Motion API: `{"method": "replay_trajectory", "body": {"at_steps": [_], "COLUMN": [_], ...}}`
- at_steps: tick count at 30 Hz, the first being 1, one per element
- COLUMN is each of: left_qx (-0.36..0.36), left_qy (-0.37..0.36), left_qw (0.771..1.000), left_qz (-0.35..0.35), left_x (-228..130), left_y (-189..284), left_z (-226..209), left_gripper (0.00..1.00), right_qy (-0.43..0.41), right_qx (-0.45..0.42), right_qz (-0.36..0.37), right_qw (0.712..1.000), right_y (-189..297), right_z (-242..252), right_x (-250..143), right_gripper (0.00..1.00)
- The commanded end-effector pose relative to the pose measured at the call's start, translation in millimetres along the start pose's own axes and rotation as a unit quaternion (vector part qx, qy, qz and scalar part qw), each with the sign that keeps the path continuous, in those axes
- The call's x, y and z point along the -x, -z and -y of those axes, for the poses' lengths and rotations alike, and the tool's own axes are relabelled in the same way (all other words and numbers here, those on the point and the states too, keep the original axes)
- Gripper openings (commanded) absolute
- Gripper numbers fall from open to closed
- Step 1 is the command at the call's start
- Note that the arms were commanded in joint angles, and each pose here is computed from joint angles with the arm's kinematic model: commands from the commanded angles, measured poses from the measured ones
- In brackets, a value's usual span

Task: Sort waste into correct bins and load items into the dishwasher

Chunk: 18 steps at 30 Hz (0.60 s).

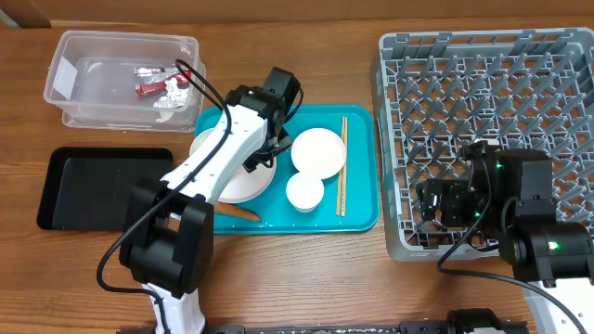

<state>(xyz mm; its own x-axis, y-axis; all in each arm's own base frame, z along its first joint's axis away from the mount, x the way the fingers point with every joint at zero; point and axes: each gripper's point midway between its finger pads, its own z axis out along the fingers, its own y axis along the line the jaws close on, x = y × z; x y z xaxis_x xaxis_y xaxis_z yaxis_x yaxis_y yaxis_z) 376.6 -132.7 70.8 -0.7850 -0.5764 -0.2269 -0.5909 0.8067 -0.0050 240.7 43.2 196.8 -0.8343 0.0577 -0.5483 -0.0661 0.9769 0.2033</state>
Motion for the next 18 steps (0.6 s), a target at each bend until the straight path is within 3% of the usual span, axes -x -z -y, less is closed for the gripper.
{"method": "replay_trajectory", "body": {"at_steps": [1, 18], "left_qx": [0.014, 0.009], "left_qy": [-0.001, 0.0], "left_qw": [1.0, 1.0], "left_qz": [0.02, 0.025], "left_x": [8.5, 9.4], "left_y": [-2.5, -7.1], "left_z": [-8.7, -6.5], "left_gripper": [0.59, 0.57], "right_qy": [0.001, 0.001], "right_qx": [0.003, 0.003], "right_qz": [0.017, 0.017], "right_qw": [1.0, 1.0], "right_y": [8.2, 8.1], "right_z": [-3.1, -3.1], "right_x": [9.2, 9.2], "right_gripper": [1.0, 1.0]}}
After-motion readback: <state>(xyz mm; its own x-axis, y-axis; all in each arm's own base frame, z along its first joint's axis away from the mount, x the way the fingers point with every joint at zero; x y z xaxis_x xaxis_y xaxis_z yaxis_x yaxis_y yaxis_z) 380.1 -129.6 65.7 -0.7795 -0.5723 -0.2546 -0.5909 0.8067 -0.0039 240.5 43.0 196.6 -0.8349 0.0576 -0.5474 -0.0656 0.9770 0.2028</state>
